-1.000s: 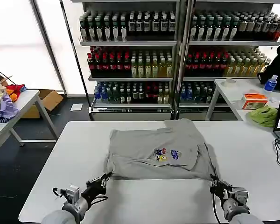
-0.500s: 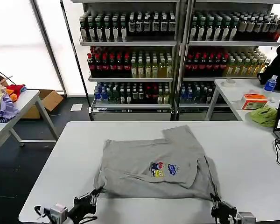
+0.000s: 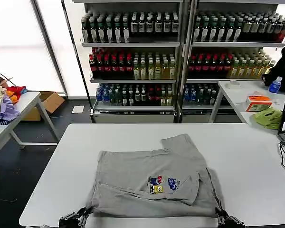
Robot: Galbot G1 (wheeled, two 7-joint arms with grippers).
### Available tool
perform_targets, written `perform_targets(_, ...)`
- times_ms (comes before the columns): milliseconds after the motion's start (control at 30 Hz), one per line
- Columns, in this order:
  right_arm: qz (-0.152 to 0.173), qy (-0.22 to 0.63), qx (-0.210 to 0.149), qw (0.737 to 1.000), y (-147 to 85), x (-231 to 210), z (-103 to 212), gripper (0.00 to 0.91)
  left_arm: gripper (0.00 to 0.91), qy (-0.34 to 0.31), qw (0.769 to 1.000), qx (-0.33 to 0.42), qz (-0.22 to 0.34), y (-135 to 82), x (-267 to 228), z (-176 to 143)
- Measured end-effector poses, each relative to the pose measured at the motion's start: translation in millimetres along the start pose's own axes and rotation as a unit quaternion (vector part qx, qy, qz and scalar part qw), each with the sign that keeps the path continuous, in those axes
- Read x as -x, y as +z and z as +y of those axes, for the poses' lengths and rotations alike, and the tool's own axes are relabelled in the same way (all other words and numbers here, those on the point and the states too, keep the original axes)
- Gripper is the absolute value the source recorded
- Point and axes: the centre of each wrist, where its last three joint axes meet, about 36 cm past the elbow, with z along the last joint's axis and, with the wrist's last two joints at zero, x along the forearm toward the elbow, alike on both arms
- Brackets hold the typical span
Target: Fold and organize the clothes.
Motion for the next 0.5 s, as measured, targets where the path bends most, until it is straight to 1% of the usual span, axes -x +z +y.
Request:
perform_targets(133,-0.024,0.004,-0.005,1.000,-14,-2,-10,0.907,0.907,-0.009,1.000,0.006,-0.007,-6,-5,9)
perform_targets(267,-0.058,0.011,-0.021,0.998,-31,6,-23,0.907,0.907,-0.016,1.000,0.011,-0.019,-14,-7,21)
perform_targets(367,-0.084,0.004,-0.033,0.996,-45,22,-33,0.907,0.907,-0.011,0.999,0.017,-0.033,-22,-3,30)
perform_targets(500,-0.114,-0.018,-0.045,0.992,-66,54,-43,0.907,0.907,0.014,0.998,0.025,-0.053,-33,10,43)
